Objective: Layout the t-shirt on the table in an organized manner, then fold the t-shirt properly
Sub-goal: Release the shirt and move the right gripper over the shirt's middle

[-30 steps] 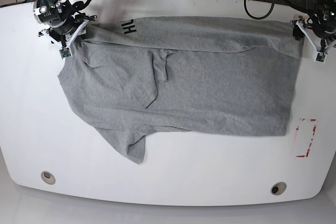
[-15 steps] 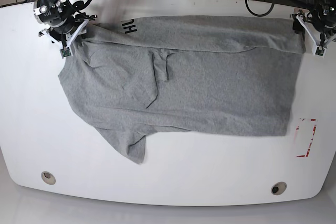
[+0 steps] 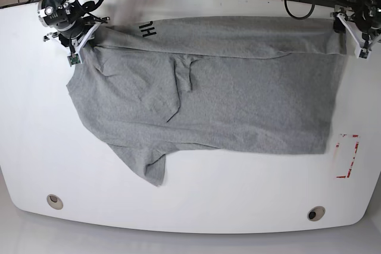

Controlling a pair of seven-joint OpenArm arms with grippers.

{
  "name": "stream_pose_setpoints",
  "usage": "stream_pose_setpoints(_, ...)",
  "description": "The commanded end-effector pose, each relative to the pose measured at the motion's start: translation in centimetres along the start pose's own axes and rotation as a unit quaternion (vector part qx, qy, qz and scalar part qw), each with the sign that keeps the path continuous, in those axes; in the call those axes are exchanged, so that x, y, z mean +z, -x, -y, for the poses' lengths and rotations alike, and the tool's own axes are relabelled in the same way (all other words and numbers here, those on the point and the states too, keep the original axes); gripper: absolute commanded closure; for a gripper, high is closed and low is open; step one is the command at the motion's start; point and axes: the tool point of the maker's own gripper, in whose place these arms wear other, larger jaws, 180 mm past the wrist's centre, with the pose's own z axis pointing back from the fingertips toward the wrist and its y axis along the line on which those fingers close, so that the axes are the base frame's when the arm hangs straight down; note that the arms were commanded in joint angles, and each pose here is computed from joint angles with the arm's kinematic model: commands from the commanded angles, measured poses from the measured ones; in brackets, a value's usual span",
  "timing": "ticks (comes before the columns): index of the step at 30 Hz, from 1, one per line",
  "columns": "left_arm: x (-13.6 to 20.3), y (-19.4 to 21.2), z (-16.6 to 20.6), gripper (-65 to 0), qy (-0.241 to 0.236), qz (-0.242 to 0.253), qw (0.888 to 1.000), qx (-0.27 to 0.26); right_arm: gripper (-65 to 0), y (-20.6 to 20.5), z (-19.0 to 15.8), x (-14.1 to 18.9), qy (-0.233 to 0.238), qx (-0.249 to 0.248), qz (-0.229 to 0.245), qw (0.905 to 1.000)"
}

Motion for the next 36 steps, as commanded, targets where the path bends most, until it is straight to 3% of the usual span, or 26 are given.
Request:
stream_pose_setpoints(1,1.0,-0.2,-2.4,-51.0,-0.033,0.001,0.999,-0.004,-12.4,-1.2,0.9,0.8,0.017,0.011,0.019,0.9996)
stream_pose_setpoints(6,1.8,-0.2,-3.8,-51.0,-0.05,0.007,0.999,0.007,-12.4,-1.6,1.2,2.0,0.028,0.027,0.028,0.9989)
stream_pose_setpoints(14,4.1,-4.4,-3.5,-51.0,-0.077,0.06,0.995,-0.029,-12.8,-2.9,1.1,2.8,0.036,0.037,0.048,0.9976)
stream_pose_setpoints(18,4.9,-5.5,-3.1,-51.0,-0.083,0.066,0.993,-0.045,-20.0,-4.2,1.1,2.7,0.036,0.032,0.063,0.9969)
stream_pose_setpoints(25,5.9,-7.2,-3.8,-51.0,-0.1,0.082,0.991,-0.042,-39.8,-3.9,1.1,2.7,0.037,0.029,0.061,0.9971)
stream_pose_setpoints(30,6.3,-8.0,-4.4,-51.0,-0.109,0.097,0.989,-0.029,-45.0,-4.6,0.4,2.7,0.022,0.022,0.076,0.9966)
stream_pose_setpoints(36,5.8,-9.4,-2.8,-51.0,-0.088,0.119,0.989,-0.021,-45.3,-7.9,-2.2,2.5,-0.026,0.028,0.125,0.9914)
